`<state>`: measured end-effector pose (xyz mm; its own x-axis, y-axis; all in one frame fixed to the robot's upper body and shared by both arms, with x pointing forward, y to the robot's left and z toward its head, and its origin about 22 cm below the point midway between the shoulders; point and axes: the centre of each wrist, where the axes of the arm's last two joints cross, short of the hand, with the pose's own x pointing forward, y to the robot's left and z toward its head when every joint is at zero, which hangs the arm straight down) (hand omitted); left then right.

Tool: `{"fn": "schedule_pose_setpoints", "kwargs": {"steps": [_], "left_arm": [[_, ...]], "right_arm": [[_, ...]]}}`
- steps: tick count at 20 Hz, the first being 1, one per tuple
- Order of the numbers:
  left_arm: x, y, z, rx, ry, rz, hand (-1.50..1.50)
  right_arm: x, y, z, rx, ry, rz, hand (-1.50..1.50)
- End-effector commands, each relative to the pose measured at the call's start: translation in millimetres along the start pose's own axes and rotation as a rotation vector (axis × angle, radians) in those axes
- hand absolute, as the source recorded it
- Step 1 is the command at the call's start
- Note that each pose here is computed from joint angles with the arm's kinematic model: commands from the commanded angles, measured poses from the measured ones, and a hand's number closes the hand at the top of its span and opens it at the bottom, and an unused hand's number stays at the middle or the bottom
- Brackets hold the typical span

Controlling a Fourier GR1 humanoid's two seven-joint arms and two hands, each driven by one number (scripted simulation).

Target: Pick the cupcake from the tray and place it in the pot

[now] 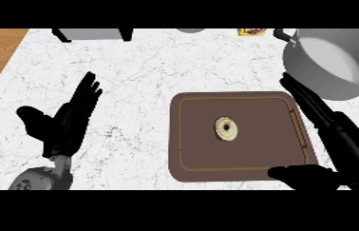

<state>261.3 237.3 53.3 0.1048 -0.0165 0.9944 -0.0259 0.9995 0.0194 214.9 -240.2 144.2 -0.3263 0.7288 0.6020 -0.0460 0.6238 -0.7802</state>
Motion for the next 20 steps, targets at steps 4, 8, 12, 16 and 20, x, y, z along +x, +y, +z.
{"fn": "schedule_pose_setpoints", "kwargs": {"steps": [4, 8, 12, 16, 20], "left_arm": [[15.2, -8.4, -6.9, -0.033, -0.015, -0.003, 0.00], [8.8, -26.4, -3.6, -0.033, -0.016, -0.015, 0.00], [18.2, 1.0, 0.7, -0.050, -0.013, 0.019, 0.00], [25.5, -22.6, 3.1, -0.047, -0.006, -0.002, 0.00], [8.6, -12.5, -4.6, -0.022, 0.032, 0.014, 0.00]], "right_arm": [[57.1, -39.4, 0.9, 0.184, 0.178, 0.179, -1.50], [64.1, -41.6, -20.1, 0.244, 0.299, 0.174, -1.50], [62.0, -32.3, -42.7, 0.288, 0.366, 0.134, -1.50], [61.3, -3.4, -50.8, 0.326, 0.413, 0.165, -1.50], [58.9, -0.7, -47.0, 0.383, 0.448, 0.196, -1.50]]}}
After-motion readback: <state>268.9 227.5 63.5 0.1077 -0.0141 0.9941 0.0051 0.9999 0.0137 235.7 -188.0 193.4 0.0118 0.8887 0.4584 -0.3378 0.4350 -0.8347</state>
